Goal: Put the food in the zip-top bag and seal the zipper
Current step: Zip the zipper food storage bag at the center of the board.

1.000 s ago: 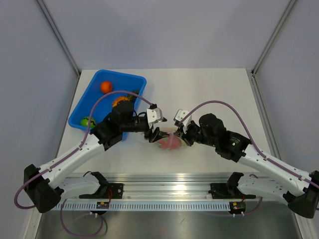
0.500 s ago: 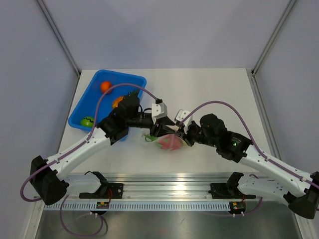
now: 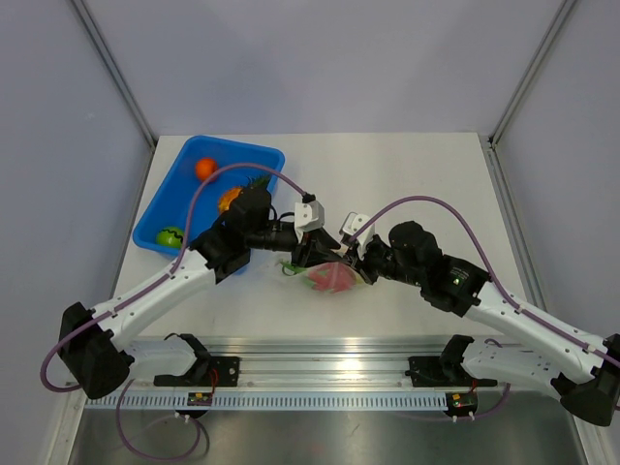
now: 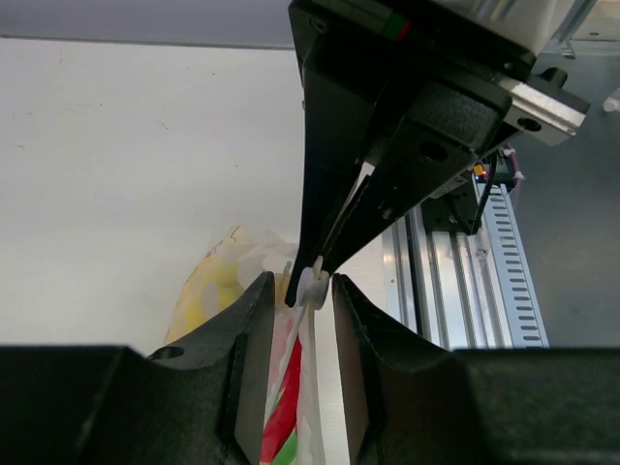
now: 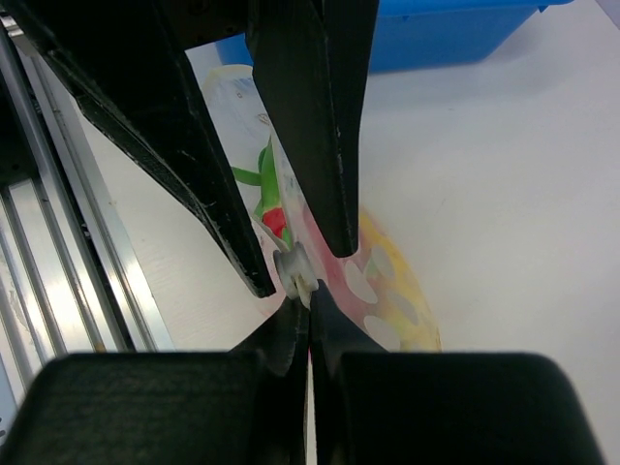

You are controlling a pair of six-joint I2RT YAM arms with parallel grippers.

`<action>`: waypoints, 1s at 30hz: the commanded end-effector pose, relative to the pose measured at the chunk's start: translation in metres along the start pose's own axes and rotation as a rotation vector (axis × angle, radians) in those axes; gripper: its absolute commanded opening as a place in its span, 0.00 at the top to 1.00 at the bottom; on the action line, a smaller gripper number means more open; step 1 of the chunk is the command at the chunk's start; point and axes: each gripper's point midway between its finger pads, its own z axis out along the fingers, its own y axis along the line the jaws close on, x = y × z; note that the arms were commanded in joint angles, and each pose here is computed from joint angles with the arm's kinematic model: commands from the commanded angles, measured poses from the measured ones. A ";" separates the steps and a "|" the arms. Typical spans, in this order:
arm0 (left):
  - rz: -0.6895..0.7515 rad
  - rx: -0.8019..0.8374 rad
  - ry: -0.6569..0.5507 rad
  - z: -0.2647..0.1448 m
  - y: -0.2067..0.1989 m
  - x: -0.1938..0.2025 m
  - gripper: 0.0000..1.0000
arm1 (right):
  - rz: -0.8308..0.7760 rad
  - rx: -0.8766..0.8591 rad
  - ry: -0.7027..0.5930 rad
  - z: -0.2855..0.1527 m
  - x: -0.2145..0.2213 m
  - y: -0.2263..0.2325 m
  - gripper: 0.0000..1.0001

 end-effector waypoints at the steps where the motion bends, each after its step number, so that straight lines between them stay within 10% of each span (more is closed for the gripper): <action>1: 0.032 0.030 -0.041 -0.002 -0.007 -0.009 0.67 | -0.007 0.048 -0.155 -0.011 -0.047 -0.012 1.00; 12: 0.021 0.024 -0.050 -0.002 -0.007 -0.009 0.78 | -0.001 0.041 -0.154 -0.009 -0.047 -0.011 1.00; 15: 0.013 0.032 -0.065 -0.001 -0.008 -0.012 1.00 | 0.000 0.040 -0.158 -0.009 -0.049 -0.011 1.00; 30: -0.063 -0.007 -0.004 -0.005 -0.012 0.026 1.00 | 0.048 0.244 -0.232 -0.026 -0.062 -0.046 1.00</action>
